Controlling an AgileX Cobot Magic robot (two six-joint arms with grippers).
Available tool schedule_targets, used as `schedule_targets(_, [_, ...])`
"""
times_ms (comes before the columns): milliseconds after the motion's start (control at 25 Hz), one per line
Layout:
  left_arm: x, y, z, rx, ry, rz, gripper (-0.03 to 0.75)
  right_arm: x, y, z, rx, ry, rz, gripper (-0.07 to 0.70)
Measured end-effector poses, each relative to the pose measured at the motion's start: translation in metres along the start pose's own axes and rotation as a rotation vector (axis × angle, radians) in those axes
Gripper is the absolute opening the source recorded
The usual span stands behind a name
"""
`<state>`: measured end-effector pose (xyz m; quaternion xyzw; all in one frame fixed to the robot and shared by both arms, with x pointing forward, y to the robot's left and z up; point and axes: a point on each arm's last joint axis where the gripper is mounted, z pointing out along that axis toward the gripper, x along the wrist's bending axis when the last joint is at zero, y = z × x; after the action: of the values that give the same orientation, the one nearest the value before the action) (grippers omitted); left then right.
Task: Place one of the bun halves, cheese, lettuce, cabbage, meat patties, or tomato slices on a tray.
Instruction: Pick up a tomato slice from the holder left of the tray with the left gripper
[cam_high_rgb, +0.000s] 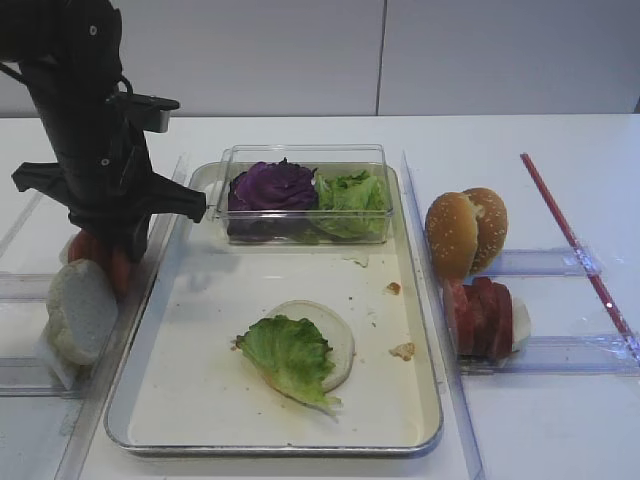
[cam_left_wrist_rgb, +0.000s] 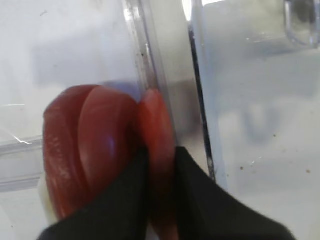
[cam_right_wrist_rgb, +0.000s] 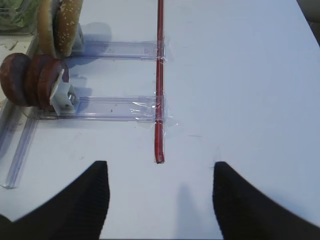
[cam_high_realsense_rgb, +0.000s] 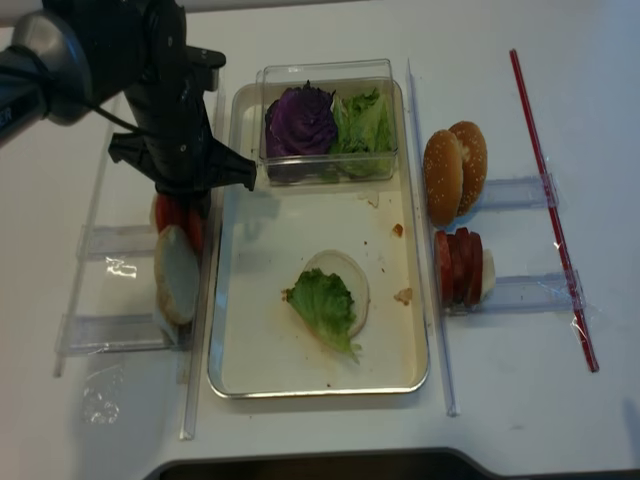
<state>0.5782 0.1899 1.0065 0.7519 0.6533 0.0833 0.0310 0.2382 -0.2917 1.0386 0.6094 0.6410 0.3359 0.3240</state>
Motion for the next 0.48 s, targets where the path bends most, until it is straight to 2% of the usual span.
schedule_targets(280, [0.001, -0.002, -0.007, -0.005, 0.0, -0.014, 0.115, 0.0, 0.0, 0.0, 0.0, 0.0, 0.0, 0.489])
schedule_targets(480, [0.005, -0.008, -0.03, -0.05, -0.009, -0.021, 0.113, 0.0, 0.0, 0.0, 0.0, 0.0, 0.0, 0.489])
